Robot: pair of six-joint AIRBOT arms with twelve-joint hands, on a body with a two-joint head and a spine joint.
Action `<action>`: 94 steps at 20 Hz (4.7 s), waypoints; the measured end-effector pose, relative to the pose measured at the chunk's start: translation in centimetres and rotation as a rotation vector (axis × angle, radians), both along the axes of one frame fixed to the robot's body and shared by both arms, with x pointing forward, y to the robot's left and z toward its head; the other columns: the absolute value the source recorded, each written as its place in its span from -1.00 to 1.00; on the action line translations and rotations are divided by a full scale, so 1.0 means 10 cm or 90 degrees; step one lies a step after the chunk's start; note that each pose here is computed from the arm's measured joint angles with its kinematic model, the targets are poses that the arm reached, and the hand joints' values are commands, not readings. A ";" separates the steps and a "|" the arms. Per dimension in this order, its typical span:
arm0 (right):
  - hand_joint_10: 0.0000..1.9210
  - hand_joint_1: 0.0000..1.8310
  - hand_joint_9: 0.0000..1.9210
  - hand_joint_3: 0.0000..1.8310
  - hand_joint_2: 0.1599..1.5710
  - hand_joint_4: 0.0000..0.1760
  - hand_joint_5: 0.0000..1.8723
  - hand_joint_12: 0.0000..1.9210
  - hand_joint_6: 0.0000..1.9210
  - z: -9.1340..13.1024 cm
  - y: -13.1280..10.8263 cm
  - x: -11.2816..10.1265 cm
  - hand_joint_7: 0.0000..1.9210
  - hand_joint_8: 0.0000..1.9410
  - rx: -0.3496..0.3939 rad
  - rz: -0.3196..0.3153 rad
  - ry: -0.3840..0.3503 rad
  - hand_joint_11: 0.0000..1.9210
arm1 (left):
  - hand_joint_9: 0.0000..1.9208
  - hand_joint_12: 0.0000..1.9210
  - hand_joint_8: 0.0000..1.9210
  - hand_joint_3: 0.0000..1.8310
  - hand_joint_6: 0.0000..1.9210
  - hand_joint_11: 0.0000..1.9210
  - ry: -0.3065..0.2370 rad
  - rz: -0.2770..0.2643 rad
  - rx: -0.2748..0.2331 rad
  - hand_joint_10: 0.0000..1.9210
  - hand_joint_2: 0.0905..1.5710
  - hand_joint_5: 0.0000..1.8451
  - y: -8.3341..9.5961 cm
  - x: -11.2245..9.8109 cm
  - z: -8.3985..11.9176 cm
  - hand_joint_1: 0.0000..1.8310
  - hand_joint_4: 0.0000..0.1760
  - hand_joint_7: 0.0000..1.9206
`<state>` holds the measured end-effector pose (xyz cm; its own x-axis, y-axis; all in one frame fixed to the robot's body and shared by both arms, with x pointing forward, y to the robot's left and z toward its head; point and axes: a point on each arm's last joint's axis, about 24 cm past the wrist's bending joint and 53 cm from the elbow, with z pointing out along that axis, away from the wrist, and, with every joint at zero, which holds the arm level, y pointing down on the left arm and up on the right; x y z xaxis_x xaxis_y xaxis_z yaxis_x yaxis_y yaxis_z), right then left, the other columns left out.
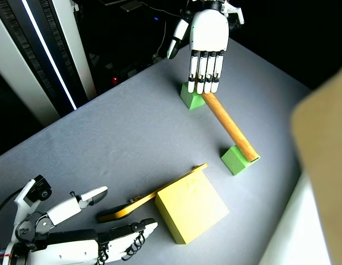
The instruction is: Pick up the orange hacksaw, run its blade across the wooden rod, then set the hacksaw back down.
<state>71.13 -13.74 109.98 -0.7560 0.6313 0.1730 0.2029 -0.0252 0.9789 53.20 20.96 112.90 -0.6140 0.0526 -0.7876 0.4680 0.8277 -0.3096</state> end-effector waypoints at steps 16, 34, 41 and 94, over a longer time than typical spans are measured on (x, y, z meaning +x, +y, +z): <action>-1.00 0.20 -0.80 -1.00 0.25 -1.00 -0.80 -0.14 -1.00 0.08 0.25 0.12 -0.82 -1.00 -0.004 -0.004 -0.019 -1.00 | -0.91 -0.74 -1.00 -1.00 -0.99 -1.00 -0.001 0.002 0.000 -1.00 0.50 -0.84 0.00 0.01 0.00 -0.99 -1.00 -0.89; 0.33 0.50 0.04 -1.00 0.36 -1.00 0.02 0.39 -0.19 0.08 0.28 0.16 -0.07 0.19 0.017 -0.044 0.008 -0.04 | -0.90 -0.69 -1.00 -1.00 -1.00 -1.00 -0.003 0.003 0.000 -1.00 0.51 -0.82 0.01 0.03 0.01 -1.00 -1.00 -0.88; 0.37 0.50 -0.03 -1.00 0.40 -1.00 -0.09 0.32 0.02 0.22 0.30 0.13 -0.11 0.21 0.034 -0.043 -0.035 -0.06 | -0.89 -0.69 -1.00 -1.00 -1.00 -1.00 -0.006 0.003 -0.004 -1.00 0.50 -0.84 0.00 0.03 0.03 -1.00 -1.00 -0.87; 0.30 0.50 0.05 -1.00 0.35 -1.00 -0.02 0.38 -0.08 0.74 1.10 -0.06 -0.02 0.09 0.323 -0.329 -0.019 -0.05 | -0.93 -0.70 -1.00 -1.00 -1.00 -1.00 -0.009 0.010 0.001 -1.00 0.46 -0.87 0.02 0.07 0.02 -1.00 -1.00 -0.94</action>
